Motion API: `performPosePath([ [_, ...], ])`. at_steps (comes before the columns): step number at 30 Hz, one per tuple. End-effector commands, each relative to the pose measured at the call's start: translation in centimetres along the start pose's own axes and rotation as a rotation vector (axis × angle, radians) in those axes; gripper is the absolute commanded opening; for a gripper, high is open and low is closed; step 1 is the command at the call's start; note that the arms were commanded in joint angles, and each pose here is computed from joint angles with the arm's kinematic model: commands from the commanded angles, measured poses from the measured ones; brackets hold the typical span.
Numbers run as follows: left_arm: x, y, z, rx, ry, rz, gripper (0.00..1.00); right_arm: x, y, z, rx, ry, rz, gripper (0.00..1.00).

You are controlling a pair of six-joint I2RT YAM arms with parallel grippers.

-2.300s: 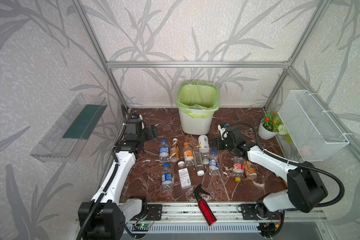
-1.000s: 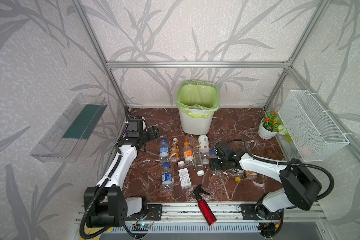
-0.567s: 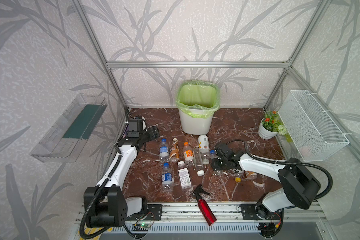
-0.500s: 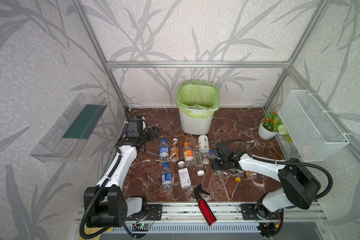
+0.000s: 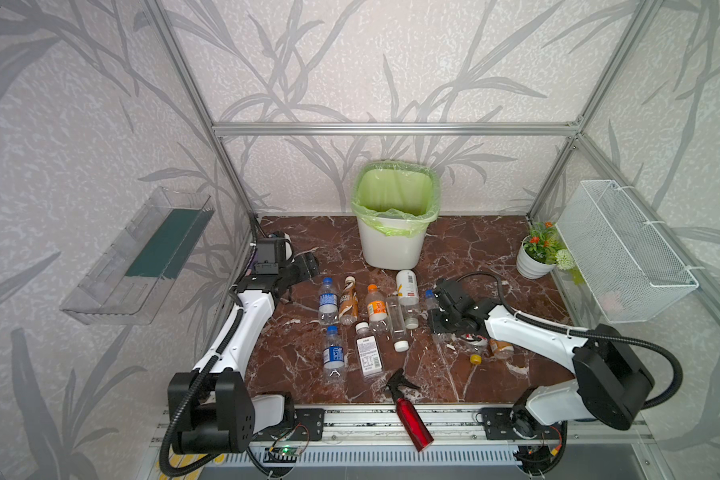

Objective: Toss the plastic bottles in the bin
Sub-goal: 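Lift the blue-cap bottle with the right gripper over the bin and release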

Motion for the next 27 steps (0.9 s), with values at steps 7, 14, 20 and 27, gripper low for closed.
performPosePath([
  [7, -0.5, 0.1, 0.8, -0.027, -0.024, -0.046, 0.87, -1.9, 7.0, 2.6, -0.444, 0.027, 0.046, 0.44],
  [14, -1.2, -0.3, 0.1, -0.016, -0.047, -0.083, 0.87, -3.5, 13.5, 2.6, -0.759, 0.089, 0.096, 0.44],
  [20, -2.6, 0.5, -0.8, -0.031, -0.080, -0.054, 0.87, -3.3, 18.4, 4.5, -0.982, 0.175, 0.093, 0.45],
  [27, -3.2, 2.0, -2.4, -0.049, -0.050, -0.023, 0.87, 4.2, 23.7, 18.3, -1.133, 0.196, 0.379, 0.39],
])
Point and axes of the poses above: each gripper's point midway between its finger pads, its own y axis back along the fingers, its own x axis along the line the jaws close on, z = x × y, the point moved 8 cm from there along y, back along the fingers, and after that the axes turned 8 degrees about -y, right-handed, at the moved point
